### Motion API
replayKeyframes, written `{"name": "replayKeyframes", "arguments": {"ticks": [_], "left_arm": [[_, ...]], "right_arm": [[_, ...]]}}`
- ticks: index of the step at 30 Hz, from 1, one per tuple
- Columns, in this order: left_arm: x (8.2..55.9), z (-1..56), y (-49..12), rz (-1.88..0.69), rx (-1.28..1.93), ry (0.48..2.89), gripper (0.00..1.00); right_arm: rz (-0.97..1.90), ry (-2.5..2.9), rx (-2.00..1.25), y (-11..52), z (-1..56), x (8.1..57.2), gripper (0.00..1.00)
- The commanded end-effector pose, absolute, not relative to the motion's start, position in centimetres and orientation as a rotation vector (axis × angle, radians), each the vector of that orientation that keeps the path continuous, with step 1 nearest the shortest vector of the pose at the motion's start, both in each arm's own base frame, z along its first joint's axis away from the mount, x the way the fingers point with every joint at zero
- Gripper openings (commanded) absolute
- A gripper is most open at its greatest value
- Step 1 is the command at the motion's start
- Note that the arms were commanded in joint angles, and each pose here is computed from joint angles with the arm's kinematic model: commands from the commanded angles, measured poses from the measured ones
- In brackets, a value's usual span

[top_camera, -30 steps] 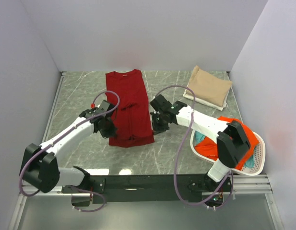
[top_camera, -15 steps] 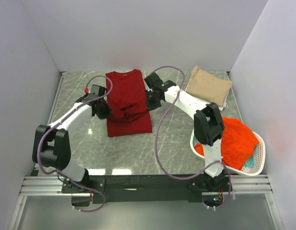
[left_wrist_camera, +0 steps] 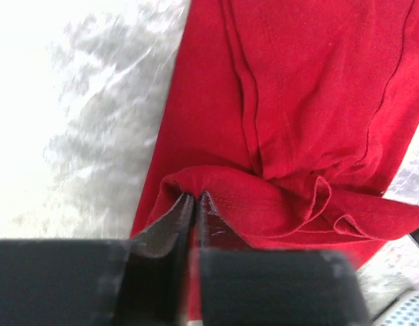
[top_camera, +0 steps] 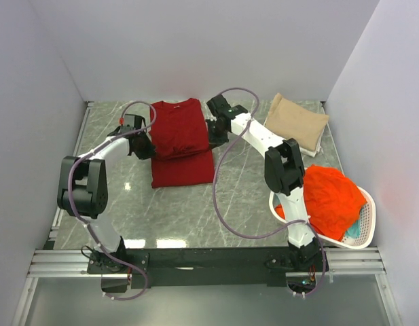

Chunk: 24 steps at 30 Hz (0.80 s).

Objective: Fold and stack the t-shirts
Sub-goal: Fold the tshirt

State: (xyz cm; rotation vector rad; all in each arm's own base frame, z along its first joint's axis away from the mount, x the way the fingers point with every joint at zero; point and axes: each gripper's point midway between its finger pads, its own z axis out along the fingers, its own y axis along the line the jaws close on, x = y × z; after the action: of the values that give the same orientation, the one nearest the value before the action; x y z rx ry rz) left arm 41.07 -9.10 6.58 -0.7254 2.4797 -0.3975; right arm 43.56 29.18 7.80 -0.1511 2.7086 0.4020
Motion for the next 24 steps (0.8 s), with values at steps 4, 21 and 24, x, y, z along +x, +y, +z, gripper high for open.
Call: {"name": "replayKeyframes", "arguments": {"ticks": [4, 21, 24], "left_arm": [[44.5, 9.0, -9.6, -0.481, -0.621, 2.394, 0.45], [35.6, 8.6, -8.8, -0.501, -0.654, 2.406, 0.71], [33.8, 7.5, -8.9, -0.517, -0.675, 2.425, 0.67]], "right_arm": [[0.498, 2.635, -0.221, 30.4, 10.4, 45.5, 0.34], [0.633, 2.665, -0.203, 28.2, 10.5, 38.3, 0.59], [0.657, 2.696, -0.187, 27.9, 9.0, 36.6, 0.56]]}}
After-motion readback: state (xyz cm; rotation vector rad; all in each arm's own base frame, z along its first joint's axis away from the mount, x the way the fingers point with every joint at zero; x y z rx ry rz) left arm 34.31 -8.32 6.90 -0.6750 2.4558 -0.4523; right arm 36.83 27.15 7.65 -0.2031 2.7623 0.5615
